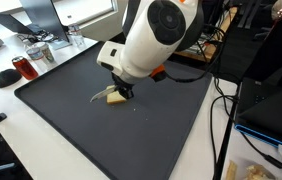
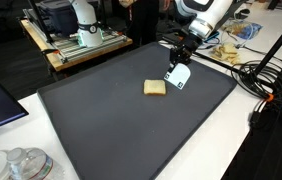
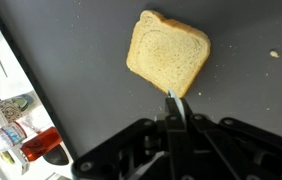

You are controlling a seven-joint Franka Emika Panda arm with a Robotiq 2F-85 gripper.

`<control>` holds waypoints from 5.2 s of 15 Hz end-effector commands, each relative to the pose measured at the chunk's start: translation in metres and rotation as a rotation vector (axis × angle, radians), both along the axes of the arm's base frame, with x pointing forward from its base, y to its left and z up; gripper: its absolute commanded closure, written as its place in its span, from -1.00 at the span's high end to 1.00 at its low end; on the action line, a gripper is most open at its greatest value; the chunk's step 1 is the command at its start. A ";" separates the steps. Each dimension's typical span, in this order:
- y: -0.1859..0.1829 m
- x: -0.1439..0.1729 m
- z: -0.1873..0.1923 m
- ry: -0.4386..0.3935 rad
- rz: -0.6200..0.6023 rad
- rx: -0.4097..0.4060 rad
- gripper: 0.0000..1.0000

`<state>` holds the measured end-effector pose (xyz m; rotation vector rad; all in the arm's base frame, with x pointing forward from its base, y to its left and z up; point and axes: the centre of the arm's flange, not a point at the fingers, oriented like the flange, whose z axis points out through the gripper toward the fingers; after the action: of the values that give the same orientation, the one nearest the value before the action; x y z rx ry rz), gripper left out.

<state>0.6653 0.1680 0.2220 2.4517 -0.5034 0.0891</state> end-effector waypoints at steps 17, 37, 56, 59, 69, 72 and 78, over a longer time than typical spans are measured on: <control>-0.083 -0.052 0.074 0.007 0.217 0.433 -0.98; -0.249 -0.083 0.051 -0.189 0.403 0.881 -0.98; -0.298 -0.116 0.006 -0.312 0.409 0.986 -0.98; -0.275 -0.134 0.002 -0.316 0.397 0.942 -0.98; -0.195 -0.172 0.028 -0.393 0.355 0.725 -0.98; -0.169 -0.177 0.043 -0.415 0.356 0.660 -0.98; -0.134 -0.182 0.056 -0.388 0.347 0.576 -0.98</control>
<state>0.4806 0.0127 0.2405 3.1392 -0.2653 0.6896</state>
